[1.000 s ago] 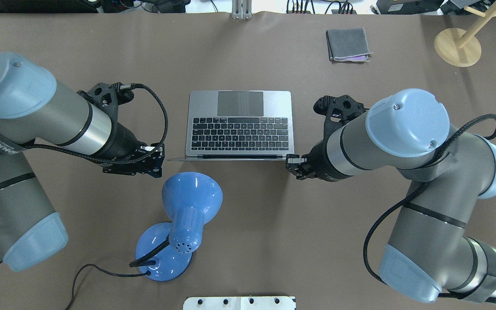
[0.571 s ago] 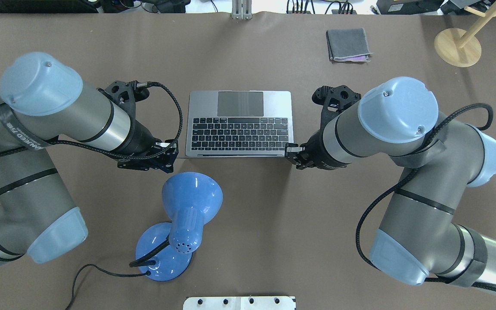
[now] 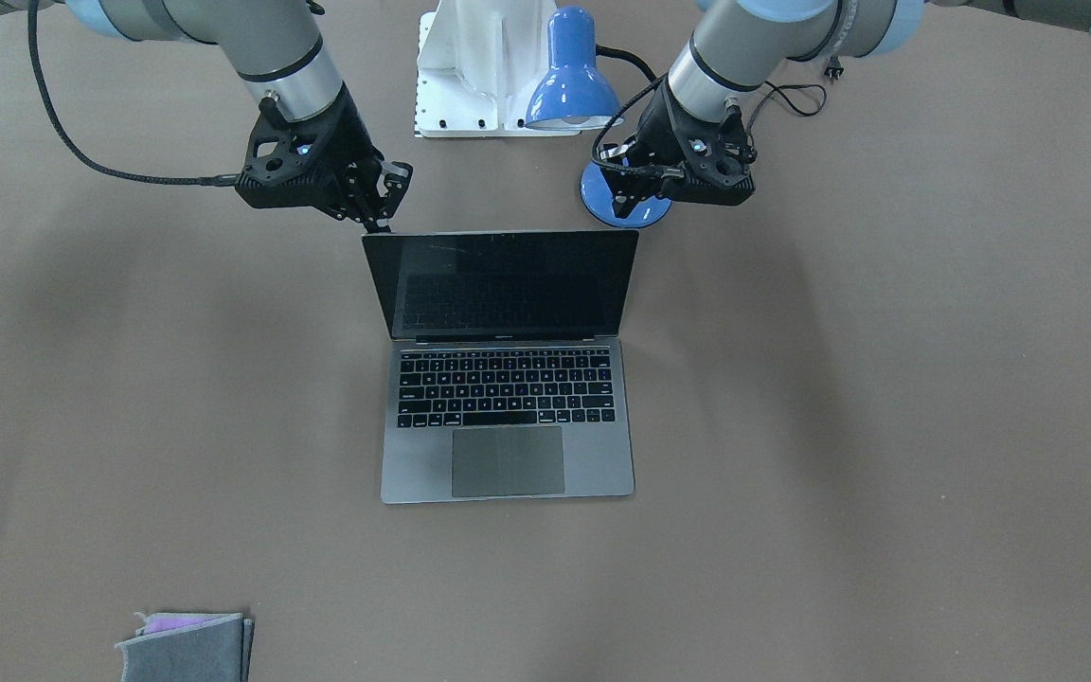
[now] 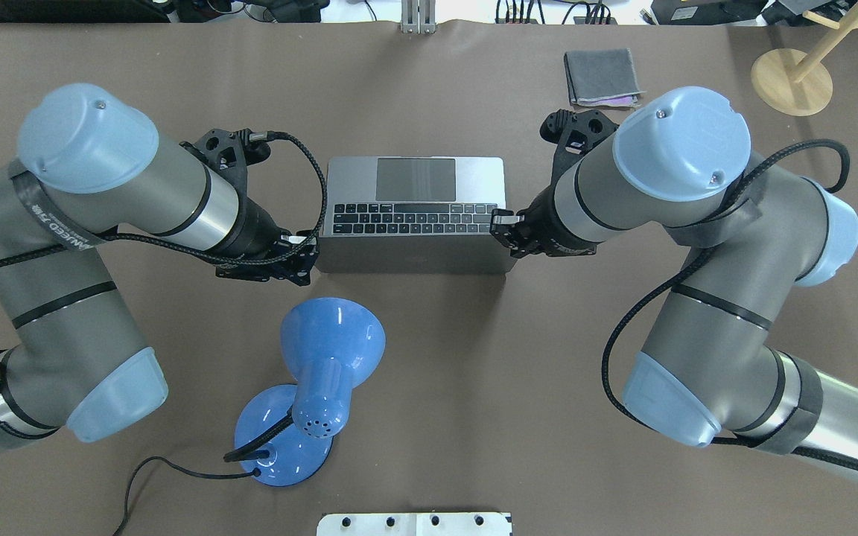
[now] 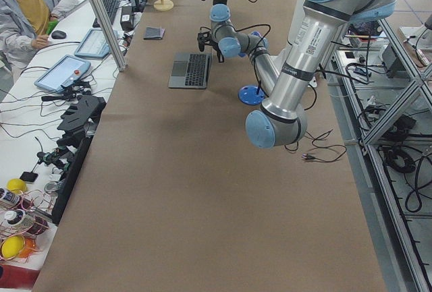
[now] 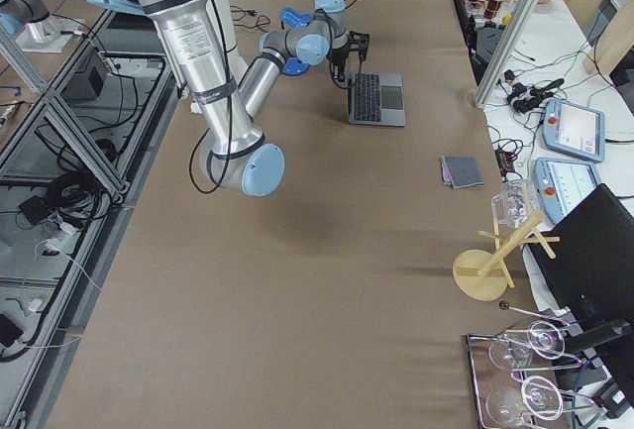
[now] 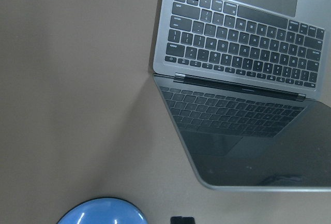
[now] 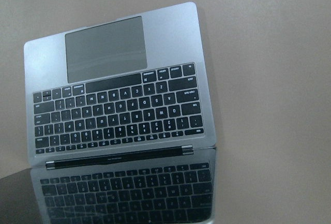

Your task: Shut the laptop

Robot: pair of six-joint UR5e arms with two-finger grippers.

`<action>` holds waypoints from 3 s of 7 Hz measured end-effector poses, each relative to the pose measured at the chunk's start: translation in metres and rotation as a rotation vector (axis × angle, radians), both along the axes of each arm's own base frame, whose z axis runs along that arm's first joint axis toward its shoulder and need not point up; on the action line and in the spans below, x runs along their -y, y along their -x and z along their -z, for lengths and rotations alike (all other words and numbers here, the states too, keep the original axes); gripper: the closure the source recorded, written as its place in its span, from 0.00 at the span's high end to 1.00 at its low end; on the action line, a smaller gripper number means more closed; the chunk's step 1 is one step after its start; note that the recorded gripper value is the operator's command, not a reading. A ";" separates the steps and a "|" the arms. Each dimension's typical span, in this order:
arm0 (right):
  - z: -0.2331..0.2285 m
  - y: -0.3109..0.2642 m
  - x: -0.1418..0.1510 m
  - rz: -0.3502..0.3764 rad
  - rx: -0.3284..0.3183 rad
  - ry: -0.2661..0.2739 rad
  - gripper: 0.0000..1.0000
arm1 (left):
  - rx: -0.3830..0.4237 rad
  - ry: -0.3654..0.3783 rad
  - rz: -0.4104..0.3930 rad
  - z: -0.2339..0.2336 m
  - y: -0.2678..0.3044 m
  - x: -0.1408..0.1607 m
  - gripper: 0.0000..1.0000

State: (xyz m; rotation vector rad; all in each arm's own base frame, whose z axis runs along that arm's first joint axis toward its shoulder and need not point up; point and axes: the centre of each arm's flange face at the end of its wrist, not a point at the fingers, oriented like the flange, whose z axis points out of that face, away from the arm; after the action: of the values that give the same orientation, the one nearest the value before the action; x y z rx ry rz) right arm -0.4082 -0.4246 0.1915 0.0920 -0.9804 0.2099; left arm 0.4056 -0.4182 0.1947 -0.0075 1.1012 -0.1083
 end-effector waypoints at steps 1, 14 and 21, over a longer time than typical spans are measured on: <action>0.000 -0.002 0.012 -0.013 -0.006 -0.002 0.00 | -0.008 -0.020 0.023 0.002 0.002 0.011 0.00; -0.044 0.084 0.185 -0.058 -0.046 0.052 0.00 | 0.037 -0.074 0.219 -0.052 -0.052 0.199 0.00; -0.075 0.118 0.212 -0.022 -0.082 0.119 0.00 | 0.112 -0.069 0.186 -0.079 -0.103 0.222 0.00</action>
State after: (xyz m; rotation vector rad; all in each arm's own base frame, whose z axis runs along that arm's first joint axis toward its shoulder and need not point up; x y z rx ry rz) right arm -0.5264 -0.6368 0.2665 0.0024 -0.8841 0.2822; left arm 0.5088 -0.6406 0.2734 0.1613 0.9913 -0.2352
